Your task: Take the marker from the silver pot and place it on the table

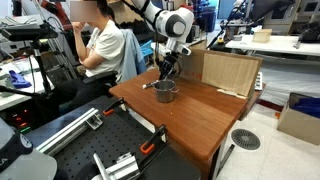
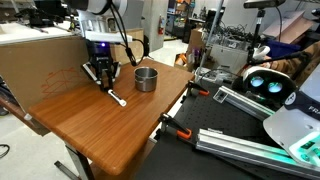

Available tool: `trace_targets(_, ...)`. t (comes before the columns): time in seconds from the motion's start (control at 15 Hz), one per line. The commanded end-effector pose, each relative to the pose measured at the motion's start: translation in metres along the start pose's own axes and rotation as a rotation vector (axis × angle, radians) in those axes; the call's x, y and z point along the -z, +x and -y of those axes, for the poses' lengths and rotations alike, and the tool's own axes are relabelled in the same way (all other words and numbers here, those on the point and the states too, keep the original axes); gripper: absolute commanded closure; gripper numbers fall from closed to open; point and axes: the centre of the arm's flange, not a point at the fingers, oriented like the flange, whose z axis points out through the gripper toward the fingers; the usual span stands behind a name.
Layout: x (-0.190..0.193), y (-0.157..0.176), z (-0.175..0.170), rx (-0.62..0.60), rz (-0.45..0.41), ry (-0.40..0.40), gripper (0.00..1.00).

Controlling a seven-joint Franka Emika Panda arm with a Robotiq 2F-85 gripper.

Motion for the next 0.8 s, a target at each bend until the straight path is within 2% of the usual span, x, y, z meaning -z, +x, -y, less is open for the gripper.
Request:
trace_targets(0.0, -0.005, 0.012, 0.005, -0.015, -0.029, -0.024, 0.33)
trace_targets(0.27, -0.004, 0.011, 0.008, -0.02, -0.044, -0.028, 0.03)
trace_targets(0.33, -0.003, 0.01, 0.008, -0.018, -0.047, -0.028, 0.0)
trace_targets(0.73, 0.015, -0.005, 0.009, 0.016, -0.112, 0.001, 0.0)
